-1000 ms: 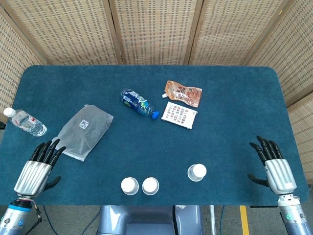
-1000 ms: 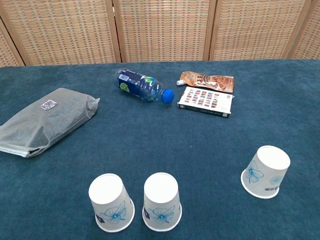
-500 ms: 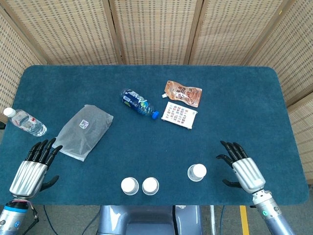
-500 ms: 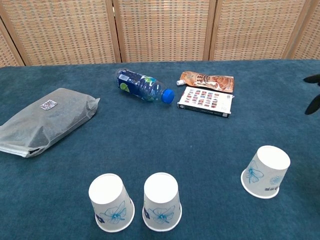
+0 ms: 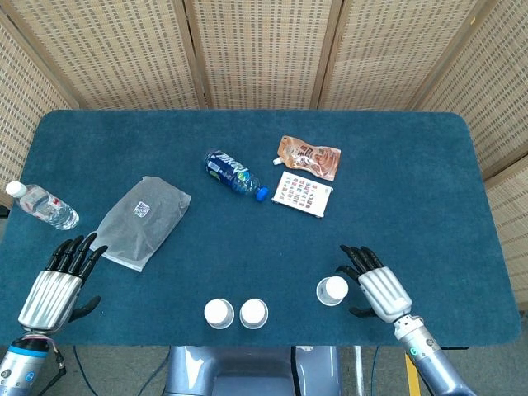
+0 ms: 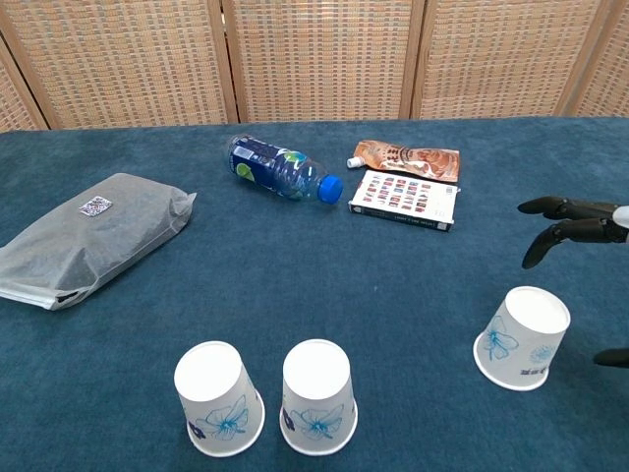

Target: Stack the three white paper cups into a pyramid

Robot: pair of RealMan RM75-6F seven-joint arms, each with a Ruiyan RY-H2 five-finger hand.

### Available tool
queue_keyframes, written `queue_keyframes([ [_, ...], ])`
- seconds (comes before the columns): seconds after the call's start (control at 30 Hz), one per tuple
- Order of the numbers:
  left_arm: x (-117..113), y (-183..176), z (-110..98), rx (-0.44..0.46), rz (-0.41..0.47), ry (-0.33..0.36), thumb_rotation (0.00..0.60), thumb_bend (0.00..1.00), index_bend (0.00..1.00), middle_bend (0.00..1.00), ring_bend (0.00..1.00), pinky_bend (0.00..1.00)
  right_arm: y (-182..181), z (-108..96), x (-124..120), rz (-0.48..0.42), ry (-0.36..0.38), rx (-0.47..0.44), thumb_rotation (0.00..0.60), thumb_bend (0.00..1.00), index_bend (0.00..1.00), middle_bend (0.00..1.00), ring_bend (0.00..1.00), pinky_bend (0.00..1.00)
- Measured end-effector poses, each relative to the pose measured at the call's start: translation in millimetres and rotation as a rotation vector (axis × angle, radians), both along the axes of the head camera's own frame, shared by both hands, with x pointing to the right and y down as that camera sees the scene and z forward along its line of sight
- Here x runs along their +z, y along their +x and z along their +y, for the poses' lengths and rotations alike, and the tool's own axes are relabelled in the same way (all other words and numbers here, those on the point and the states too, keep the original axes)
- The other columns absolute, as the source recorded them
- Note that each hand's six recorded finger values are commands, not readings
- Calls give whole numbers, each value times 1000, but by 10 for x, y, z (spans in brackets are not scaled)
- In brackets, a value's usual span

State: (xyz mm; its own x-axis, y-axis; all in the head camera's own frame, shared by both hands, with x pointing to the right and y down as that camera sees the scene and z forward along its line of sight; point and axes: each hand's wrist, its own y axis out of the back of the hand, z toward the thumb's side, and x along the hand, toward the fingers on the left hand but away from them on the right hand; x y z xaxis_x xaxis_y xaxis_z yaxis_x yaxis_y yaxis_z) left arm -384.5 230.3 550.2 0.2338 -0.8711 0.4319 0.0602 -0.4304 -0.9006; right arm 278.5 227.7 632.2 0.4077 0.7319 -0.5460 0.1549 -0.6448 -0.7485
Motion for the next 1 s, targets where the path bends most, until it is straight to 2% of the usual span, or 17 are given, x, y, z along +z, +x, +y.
queue_keyframes([
  [0.57, 5, -14, -17, -6, -2, 0, 600, 231, 116, 0, 0, 68, -190, -96, 160, -8, -38, -10, 600, 137, 316, 0, 0, 85],
  [1.0, 18, -15, -24, -6, 0, -7, 600, 231, 116, 0, 0, 68, -200, -132, 264, 17, -42, -10, 600, 136, 501, 7, 0, 101],
])
